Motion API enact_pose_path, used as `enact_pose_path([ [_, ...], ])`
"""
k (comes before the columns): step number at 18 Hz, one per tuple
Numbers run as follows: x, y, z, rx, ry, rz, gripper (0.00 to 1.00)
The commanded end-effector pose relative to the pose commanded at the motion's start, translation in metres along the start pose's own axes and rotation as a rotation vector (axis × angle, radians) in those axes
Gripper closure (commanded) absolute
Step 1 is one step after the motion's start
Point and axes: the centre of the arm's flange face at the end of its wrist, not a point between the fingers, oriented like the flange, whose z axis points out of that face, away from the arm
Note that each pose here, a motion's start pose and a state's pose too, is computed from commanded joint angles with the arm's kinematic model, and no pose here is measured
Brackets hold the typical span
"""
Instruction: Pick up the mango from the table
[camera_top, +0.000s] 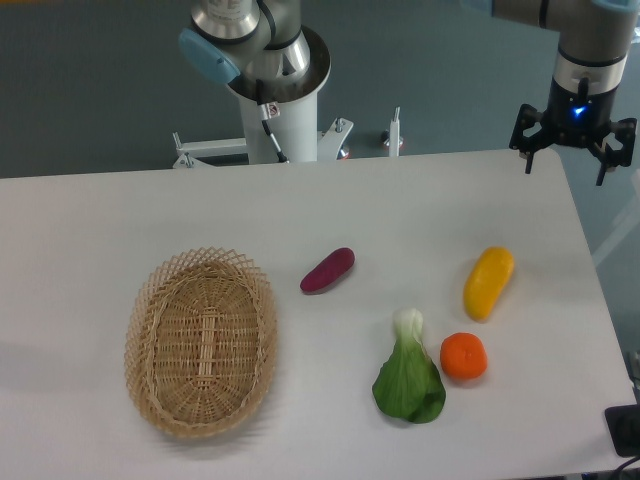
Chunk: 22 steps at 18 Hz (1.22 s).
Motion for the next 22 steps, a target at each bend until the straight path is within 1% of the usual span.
enact_pose_path([
  [3, -0.004, -0.002, 0.0, -0.005, -0.007, 0.0, 0.0],
  [6, -0.001, -0.016, -0.002, 0.002, -0.018, 0.016, 0.0],
  [9, 0.002, -0.015, 0.005, 0.002, -0.008, 0.027, 0.0],
  [11, 0.002, -0.012, 0.006, 0.009, -0.004, 0.011, 0.0],
  [15, 0.009, -0.01, 0.019, 0.007, 0.0, 0.007, 0.0],
  [19, 0.02, -0.007, 0.039, 0.027, -0.071, 0.013, 0.0],
  [22, 0.021, -0.008, 0.045, 0.026, -0.071, 0.018, 0.0],
])
